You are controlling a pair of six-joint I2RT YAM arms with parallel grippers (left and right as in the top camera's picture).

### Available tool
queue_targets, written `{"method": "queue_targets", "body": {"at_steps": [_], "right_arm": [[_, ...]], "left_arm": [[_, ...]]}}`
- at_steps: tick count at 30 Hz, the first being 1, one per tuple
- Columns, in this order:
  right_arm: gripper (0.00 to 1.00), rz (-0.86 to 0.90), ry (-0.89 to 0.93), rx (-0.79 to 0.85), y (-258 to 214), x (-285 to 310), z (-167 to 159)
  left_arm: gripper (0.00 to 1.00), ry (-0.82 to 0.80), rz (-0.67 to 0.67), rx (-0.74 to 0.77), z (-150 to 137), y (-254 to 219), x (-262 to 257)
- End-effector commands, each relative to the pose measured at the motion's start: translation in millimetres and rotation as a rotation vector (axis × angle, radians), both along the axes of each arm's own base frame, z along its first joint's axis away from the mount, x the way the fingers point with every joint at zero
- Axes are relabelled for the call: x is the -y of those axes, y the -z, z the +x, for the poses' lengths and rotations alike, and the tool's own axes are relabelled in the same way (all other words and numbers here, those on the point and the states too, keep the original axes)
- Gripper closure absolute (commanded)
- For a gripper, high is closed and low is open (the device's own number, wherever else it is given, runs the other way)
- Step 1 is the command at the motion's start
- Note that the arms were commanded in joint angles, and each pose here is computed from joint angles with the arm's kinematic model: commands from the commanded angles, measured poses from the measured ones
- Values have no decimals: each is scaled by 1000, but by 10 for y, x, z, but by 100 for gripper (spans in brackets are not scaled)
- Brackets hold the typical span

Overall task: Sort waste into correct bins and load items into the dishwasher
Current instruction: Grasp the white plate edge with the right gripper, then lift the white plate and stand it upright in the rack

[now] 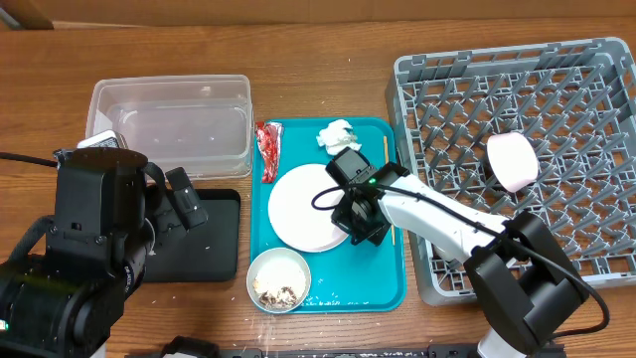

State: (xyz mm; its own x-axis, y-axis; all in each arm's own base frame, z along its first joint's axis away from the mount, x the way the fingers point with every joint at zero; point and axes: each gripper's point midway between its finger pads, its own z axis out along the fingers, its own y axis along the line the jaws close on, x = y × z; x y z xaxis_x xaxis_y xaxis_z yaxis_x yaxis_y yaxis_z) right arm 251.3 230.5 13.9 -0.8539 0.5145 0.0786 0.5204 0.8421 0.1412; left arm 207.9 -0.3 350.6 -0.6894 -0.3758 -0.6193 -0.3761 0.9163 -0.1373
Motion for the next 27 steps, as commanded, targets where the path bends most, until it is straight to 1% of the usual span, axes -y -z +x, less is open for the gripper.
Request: {"method": "queue_targets", "body": {"at_steps": [1,3,7,11,13,15,17,19,21,23,27], "right_arm": [[96,-24,-33,148,-277,16,284],[96,-42,-91,212,-402,31,382],[96,-82,-145,326,-722,105,523],[96,-142,-246,515,-1248,204,722],[96,-235,-231,614,-1573,406,802],[96,-355,-167,711,-1897,683,854],[96,-496,-101,812,-2211,985,883],[96,-649,-85,882,-2472,1233,891],[96,-818,-80,913,-2657,1450,888],[96,-955,-64,894,-2718,1664,891],[96,-1101,-6,805,-2613,2057,958]], "left_arm": [[0,-29,-1,2,9,7,-31],[0,-29,-1,2,9,7,-31],[0,-29,-1,2,9,7,-31],[0,-29,-1,2,9,7,-31],[0,-29,-1,2,9,7,-31],[0,-29,-1,2,9,7,-31],[0,-29,-1,2,9,7,-31],[0,-29,-1,2,9,7,-31],[0,-29,-1,2,9,7,-31],[0,-29,-1,2,9,7,-31],[0,-29,-1,2,9,7,-31]]}}
